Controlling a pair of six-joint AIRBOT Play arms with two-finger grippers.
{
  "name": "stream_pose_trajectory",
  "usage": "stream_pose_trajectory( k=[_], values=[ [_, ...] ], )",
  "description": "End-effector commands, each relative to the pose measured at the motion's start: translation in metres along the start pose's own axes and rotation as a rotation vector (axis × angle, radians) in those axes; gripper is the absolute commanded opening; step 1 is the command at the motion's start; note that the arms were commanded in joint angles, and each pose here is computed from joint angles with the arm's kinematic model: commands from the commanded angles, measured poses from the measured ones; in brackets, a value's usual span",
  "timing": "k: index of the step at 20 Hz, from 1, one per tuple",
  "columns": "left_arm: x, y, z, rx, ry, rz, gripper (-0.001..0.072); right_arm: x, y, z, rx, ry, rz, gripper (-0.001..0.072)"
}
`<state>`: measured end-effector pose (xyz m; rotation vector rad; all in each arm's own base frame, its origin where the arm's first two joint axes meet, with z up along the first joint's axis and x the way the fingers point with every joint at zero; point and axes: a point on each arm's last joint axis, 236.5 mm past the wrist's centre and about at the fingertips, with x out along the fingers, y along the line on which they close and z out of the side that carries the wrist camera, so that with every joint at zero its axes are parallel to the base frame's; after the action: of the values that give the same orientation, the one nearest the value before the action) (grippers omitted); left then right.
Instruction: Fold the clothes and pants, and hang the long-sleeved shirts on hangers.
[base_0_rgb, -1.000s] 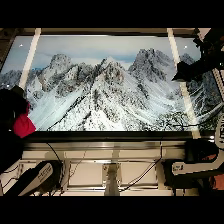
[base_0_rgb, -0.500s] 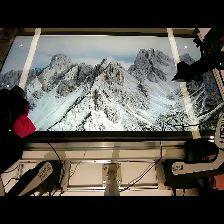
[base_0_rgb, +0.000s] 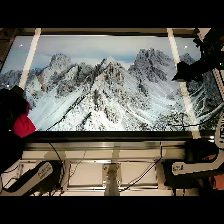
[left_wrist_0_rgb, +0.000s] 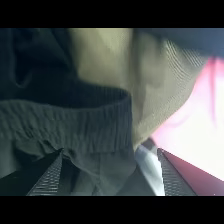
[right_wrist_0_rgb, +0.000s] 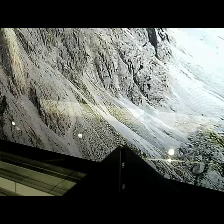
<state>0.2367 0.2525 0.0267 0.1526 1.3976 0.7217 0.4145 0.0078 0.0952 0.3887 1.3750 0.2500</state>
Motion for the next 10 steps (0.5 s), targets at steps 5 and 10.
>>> stream_pose_trajectory(
  k=[5,10],
  values=[
    [0.036,0.009,-0.02,0.037,0.173,0.115,0.0695,0.0,0.0,0.0,-0.001,0.0,0.0,0.0013],
    [0.037,0.012,-0.017,0.02,0.16,0.131,0.0651,-0.001,0.001,0.0,-0.002,-0.002,0.0,0.0013]
  ],
)
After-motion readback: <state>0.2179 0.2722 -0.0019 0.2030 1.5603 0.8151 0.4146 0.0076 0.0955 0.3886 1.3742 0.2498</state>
